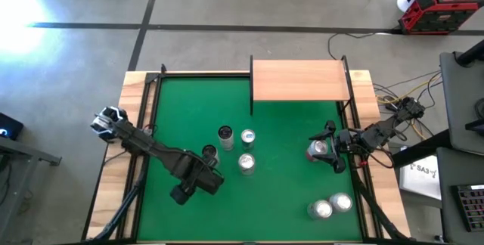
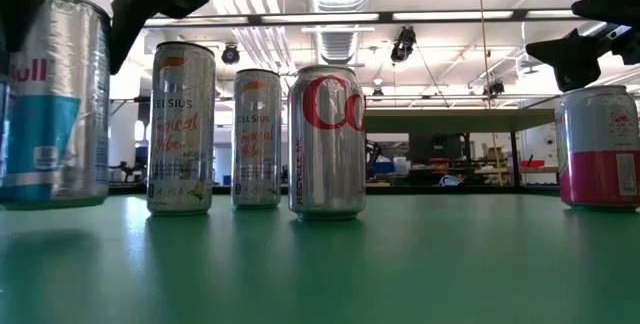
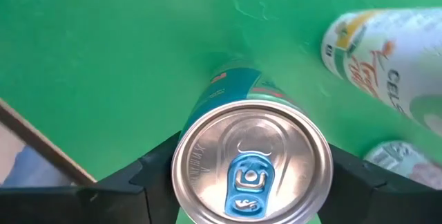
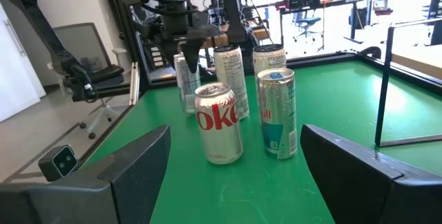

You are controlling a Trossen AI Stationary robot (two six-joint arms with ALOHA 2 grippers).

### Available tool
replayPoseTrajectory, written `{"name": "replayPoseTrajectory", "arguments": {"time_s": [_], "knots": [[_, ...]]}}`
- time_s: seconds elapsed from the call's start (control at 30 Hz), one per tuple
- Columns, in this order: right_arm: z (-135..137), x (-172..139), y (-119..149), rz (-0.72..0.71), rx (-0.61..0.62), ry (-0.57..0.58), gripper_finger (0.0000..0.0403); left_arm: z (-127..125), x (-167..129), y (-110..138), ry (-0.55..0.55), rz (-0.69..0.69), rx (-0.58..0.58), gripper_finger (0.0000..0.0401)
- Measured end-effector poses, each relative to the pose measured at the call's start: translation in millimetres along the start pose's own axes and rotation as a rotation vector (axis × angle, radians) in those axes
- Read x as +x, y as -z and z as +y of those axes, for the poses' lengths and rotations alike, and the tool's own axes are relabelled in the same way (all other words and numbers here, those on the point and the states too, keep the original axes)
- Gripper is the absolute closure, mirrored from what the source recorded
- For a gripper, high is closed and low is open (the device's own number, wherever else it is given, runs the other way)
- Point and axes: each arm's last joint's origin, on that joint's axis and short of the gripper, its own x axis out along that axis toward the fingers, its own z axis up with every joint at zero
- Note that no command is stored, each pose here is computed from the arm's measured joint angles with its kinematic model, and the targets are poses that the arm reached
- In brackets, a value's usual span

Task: Place canned beverage on shelf
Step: Move the bottom blue soda can to the middle left of the table

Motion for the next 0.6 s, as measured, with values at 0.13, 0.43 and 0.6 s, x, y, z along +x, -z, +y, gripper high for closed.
{"name": "replayPoseTrajectory", "arguments": {"time_s": [0.13, 0.43, 0.6], "knots": [[0, 0, 0, 0.0, 0.0, 0.0, 0.0087, -5, 0, -2, -0.038, -0.01, -0.057, 0.0161], [0, 0, 0, 0.0, 0.0, 0.0, 0.0087, -11, -1, -7, -0.038, -0.043, -0.155, 0.0159], [0, 0, 0, 0.0, 0.001, 0.0, 0.0087, -13, -1, -7, -0.036, -0.043, -0.202, 0.0158]]}}
